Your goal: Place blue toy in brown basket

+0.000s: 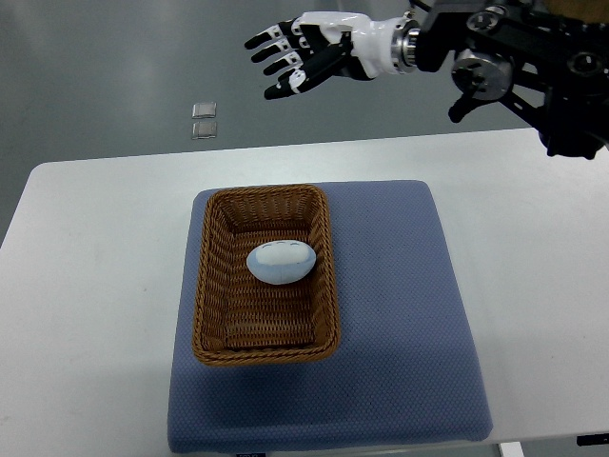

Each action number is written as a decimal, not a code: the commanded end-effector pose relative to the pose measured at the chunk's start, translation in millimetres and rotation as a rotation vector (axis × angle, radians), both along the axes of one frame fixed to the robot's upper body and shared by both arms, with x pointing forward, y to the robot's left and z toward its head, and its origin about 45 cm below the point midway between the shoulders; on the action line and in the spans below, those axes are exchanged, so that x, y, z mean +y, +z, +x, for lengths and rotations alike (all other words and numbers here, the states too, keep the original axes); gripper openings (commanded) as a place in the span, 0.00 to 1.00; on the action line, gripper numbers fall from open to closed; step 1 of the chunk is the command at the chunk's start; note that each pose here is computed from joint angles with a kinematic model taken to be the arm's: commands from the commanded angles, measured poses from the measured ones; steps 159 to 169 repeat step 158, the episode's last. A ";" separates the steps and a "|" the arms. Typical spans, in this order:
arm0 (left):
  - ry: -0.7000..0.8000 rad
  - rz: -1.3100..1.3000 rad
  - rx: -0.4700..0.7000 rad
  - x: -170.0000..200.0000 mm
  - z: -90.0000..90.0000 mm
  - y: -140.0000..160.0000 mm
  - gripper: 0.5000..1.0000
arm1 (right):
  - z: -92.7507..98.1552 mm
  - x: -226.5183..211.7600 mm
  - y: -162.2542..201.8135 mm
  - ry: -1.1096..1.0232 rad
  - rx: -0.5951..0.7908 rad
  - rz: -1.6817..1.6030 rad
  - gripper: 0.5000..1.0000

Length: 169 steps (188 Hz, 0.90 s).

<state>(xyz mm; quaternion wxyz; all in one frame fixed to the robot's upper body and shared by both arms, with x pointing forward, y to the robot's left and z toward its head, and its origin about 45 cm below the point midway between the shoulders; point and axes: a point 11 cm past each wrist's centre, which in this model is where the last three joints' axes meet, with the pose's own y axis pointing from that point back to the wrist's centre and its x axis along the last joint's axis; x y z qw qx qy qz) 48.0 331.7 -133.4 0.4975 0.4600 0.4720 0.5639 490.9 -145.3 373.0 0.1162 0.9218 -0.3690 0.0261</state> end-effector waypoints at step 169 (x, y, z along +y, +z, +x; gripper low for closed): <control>-0.009 -0.002 0.007 -1.1 -0.9 -0.2 1.00 | -49.4 -112.7 -194.7 -0.590 0.357 1.064 0.82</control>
